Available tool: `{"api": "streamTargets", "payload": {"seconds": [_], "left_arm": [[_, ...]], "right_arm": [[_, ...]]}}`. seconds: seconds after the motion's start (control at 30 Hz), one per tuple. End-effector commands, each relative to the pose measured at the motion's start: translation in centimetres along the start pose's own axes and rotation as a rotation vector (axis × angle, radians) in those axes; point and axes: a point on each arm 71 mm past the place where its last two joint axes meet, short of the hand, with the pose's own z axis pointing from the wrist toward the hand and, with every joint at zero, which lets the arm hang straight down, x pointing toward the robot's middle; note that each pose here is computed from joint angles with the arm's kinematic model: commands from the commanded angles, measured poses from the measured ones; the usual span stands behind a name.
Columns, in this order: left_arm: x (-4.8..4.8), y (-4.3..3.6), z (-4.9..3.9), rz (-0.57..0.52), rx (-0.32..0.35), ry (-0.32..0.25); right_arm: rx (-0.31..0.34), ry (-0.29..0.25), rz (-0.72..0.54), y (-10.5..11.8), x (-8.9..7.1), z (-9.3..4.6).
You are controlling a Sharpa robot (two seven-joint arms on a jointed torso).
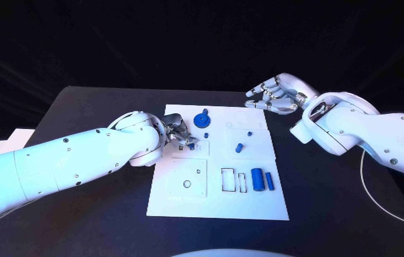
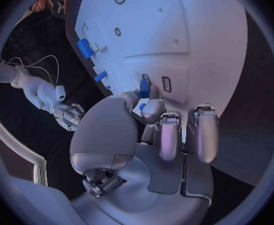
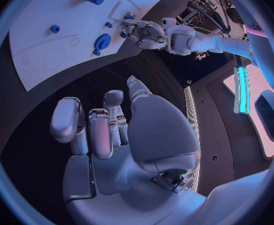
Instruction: Assemble the parts on the task board
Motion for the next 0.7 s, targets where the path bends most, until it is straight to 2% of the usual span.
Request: {"api": "streamTargets", "payload": {"seconds": [0.03, 0.7], "left_arm": [[0.42, 0.04, -0.01, 0.033, -0.014, 0.040], [0.56, 0.07, -0.08, 0.038, -0.013, 0.050]], "right_arm": [[-0.010, 0.014, -0.001, 0.10, 0.16, 0.00], [-0.011, 0.015, 0.003, 0.04, 0.21, 0.02]]}}
